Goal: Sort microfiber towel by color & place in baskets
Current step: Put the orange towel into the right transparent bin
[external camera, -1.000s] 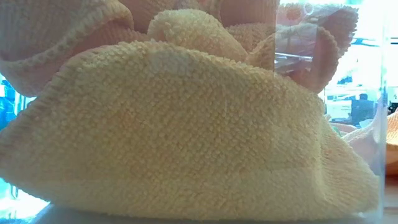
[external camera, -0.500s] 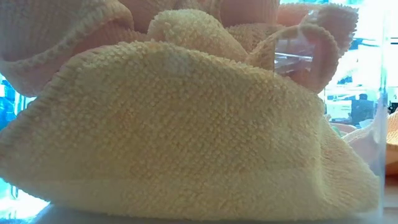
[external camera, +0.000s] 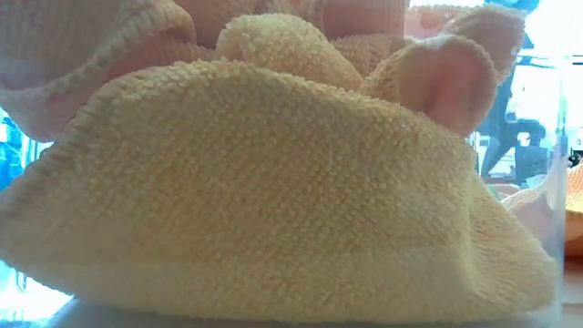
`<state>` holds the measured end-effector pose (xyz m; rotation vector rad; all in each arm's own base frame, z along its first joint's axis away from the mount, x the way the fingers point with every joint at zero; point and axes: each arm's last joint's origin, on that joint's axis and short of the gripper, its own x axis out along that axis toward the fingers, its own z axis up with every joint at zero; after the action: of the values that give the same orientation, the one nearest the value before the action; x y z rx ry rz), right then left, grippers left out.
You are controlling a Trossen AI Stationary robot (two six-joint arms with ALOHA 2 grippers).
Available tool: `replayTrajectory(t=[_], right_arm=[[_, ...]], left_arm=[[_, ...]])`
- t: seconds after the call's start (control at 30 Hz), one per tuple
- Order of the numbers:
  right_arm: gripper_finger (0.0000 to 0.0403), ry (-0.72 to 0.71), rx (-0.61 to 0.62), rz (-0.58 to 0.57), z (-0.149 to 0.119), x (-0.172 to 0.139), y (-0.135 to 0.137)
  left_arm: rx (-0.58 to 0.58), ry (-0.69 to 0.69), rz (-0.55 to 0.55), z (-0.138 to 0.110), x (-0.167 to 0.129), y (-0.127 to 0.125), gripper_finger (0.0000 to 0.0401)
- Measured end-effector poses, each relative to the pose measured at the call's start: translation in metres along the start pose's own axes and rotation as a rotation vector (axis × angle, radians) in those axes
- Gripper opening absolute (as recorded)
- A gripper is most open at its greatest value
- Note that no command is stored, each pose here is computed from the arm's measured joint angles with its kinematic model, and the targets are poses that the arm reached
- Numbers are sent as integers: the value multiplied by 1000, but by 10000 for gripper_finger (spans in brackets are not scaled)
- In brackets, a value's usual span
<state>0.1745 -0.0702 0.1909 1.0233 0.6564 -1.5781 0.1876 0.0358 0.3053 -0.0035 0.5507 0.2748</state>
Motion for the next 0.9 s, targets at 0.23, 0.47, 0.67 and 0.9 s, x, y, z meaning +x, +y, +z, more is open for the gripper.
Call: replayTrajectory(t=[0.23,0.47,0.67,0.9], right_arm=[[155,42,-45,113,-7,28,-1],[71,8,-138,166,-4,25,6],[16,-6,-163,230,3,10,20],[3,-68,-214,273,19,-29,39]], left_arm=[[-52,35,4,-1,12,-1,0],[-55,60,5,-2,20,-2,0],[-57,46,5,-1,21,-2,0],[-57,48,-29,-1,21,-3,0]])
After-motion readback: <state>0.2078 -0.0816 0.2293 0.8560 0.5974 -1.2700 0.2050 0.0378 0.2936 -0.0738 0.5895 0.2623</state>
